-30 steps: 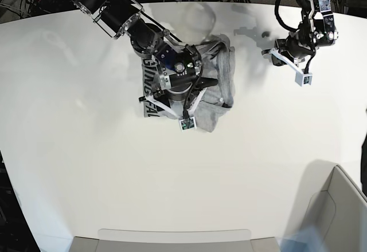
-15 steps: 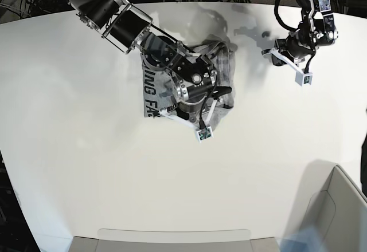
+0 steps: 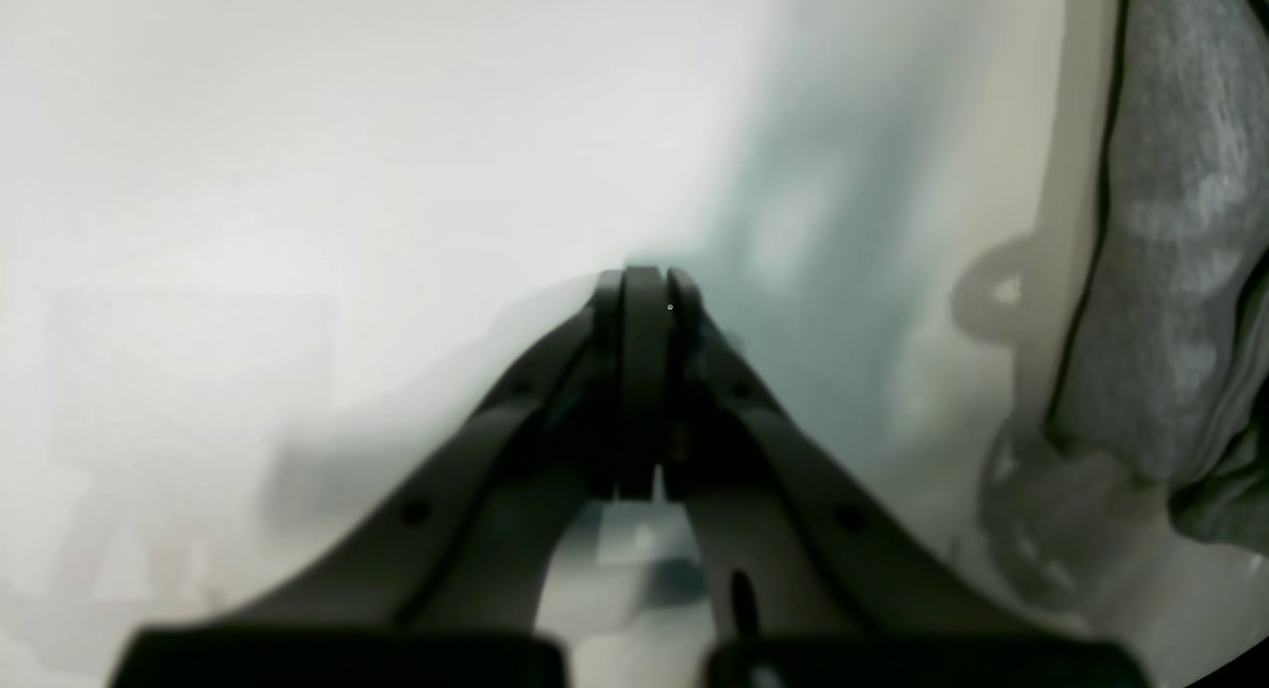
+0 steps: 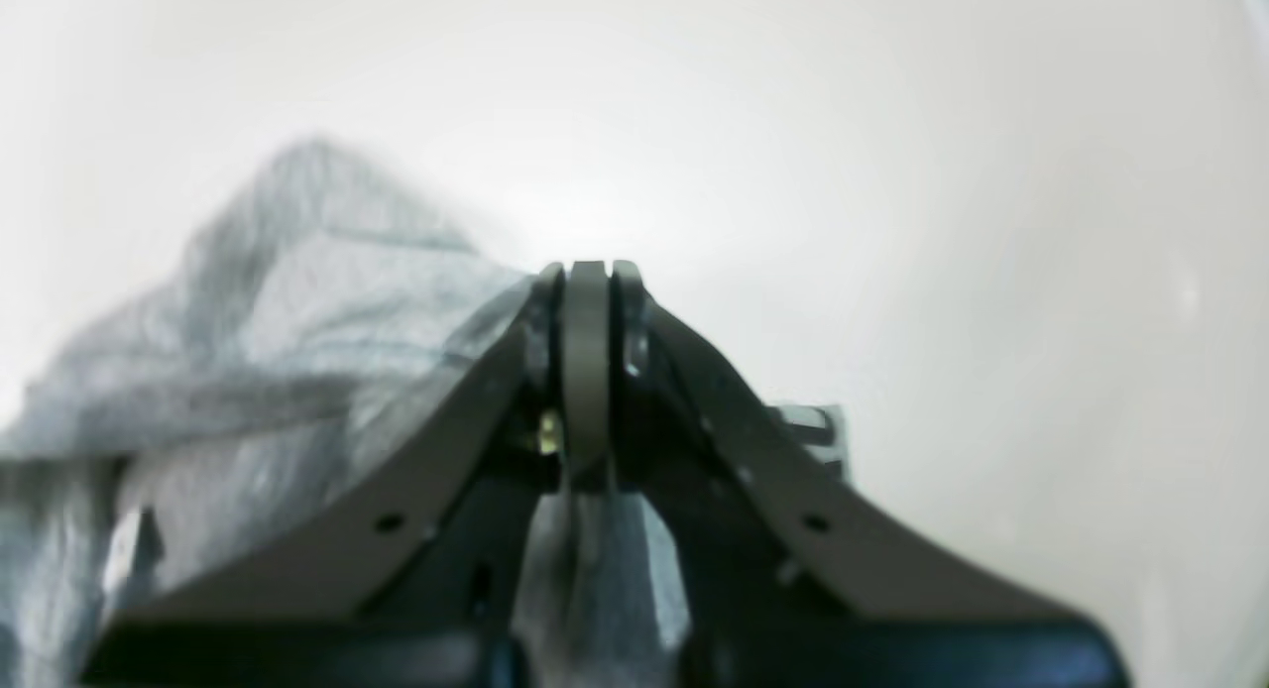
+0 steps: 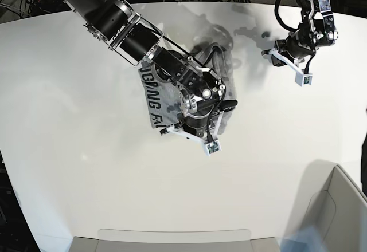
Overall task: Fold the T-shirt properly
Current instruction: 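Press down on the bundle's middle with the right gripper, then move both grippers to opposite sides of the folded bundle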
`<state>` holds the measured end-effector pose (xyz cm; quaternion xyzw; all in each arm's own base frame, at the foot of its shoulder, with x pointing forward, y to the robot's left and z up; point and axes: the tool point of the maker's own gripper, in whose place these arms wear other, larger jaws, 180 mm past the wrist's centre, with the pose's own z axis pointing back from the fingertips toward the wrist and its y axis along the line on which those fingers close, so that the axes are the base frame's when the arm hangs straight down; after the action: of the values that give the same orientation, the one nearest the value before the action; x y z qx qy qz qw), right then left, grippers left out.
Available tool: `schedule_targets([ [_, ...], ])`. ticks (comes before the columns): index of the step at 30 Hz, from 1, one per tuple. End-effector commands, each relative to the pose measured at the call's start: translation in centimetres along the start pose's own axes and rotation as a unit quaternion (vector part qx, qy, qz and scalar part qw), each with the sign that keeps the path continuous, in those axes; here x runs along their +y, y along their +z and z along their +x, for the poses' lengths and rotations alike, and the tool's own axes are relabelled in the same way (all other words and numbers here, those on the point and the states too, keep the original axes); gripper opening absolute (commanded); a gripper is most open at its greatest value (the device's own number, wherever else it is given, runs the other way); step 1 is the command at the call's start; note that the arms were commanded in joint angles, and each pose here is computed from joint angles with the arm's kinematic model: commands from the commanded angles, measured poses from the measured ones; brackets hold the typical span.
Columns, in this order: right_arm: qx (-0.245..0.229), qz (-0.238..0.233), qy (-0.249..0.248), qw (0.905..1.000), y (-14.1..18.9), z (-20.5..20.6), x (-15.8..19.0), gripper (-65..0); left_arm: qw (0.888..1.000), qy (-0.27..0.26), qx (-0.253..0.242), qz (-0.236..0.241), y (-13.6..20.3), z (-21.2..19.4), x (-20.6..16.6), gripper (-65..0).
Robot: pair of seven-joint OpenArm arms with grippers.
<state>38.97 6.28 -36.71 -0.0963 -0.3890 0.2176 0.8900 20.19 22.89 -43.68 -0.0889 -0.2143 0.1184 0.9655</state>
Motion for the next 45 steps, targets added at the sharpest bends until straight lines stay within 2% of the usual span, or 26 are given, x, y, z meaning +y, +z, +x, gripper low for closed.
schedule_targets([
  [1, -0.045, 0.008, 0.005, 0.9990, 0.7, 3.2, 0.4, -64.2, 1.000, -0.003, 0.017, 0.013, 0.1, -0.6, 0.6, -65.0],
  [4, -0.056, 0.026, 0.028, 0.9977, 0.9, 3.4, 1.3, -64.1, 1.000, -0.003, 0.017, 0.013, 0.1, -0.6, 0.6, -65.0],
  [8, -0.058, 0.041, 0.023, 0.9972, 1.5, 3.3, 2.4, -63.5, 1.000, -0.004, 0.014, 0.012, 0.1, -0.3, 0.5, -65.0],
  [11, -0.074, 0.062, 0.010, 0.9953, 2.9, 3.6, 3.4, -57.9, 1.000, -0.004, 0.014, 0.012, 0.1, -0.3, 0.5, -65.0],
  [13, -0.095, 0.084, 0.006, 0.9919, 4.4, 4.3, 4.3, -51.1, 1.000, -0.004, 0.014, 0.012, 0.1, -0.2, 0.6, -65.0],
  [17, -0.136, 0.160, 0.068, 0.9753, 7.8, 5.1, 7.2, -38.8, 1.000, -0.004, 0.012, 0.011, 0.1, -0.1, 0.5, -65.0],
  [19, -0.149, 0.182, 0.085, 0.9683, 9.0, 5.0, 8.0, -35.6, 1.000, -0.004, 0.012, 0.011, 0.1, -0.1, 0.5, -65.0],
  [22, -0.160, 0.184, 0.047, 0.9686, 10.4, 4.9, 7.5, -35.4, 1.000, -0.011, -0.007, 0.006, 0.8, 1.0, 0.0, -65.0],
  [24, -0.164, 0.153, 0.009, 0.9744, 10.3, 4.8, 4.9, -35.4, 0.999, -0.032, -0.042, -0.003, 2.3, 2.9, -1.4, -65.0],
  [29, -0.172, 0.079, -0.053, 0.9806, 9.7, 4.4, -2.0, -35.5, 0.987, -0.085, -0.134, -0.039, 6.7, 6.7, -6.2, -65.0],
  [31, -0.169, 0.053, -0.080, 0.9809, 9.3, 4.0, -4.9, -35.5, 0.985, -0.088, -0.137, -0.049, 6.6, 6.9, -7.1, -65.0],
  [33, -0.156, 0.023, -0.113, 0.9811, 8.7, 2.9, -7.9, -35.5, 0.980, -0.111, -0.145, -0.076, 6.4, 7.9, -9.7, -65.0],
  [36, -0.128, -0.008, -0.108, 0.9859, 7.4, 0.3, -11.4, -35.5, 0.972, -0.153, -0.131, -0.123, 5.7, 7.1, -14.0, -65.0],
  [40, -0.094, -0.025, -0.104, 0.9899, 6.5, -2.8, -14.5, -35.5, 0.950, -0.210, -0.125, -0.193, 5.6, 5.6, -20.2, -65.0],
  [43, -0.075, -0.028, -0.096, 0.9922, 6.1, -4.5, -15.6, -35.5, 0.935, -0.235, -0.128, -0.234, 5.7, 4.1, -23.6, -65.0],
  [45, -0.057, -0.016, -0.076, 0.9954, 5.6, -5.7, -15.0, -35.5, 0.932, -0.245, -0.109, -0.244, 4.9, 2.5, -24.4, -65.0],
])
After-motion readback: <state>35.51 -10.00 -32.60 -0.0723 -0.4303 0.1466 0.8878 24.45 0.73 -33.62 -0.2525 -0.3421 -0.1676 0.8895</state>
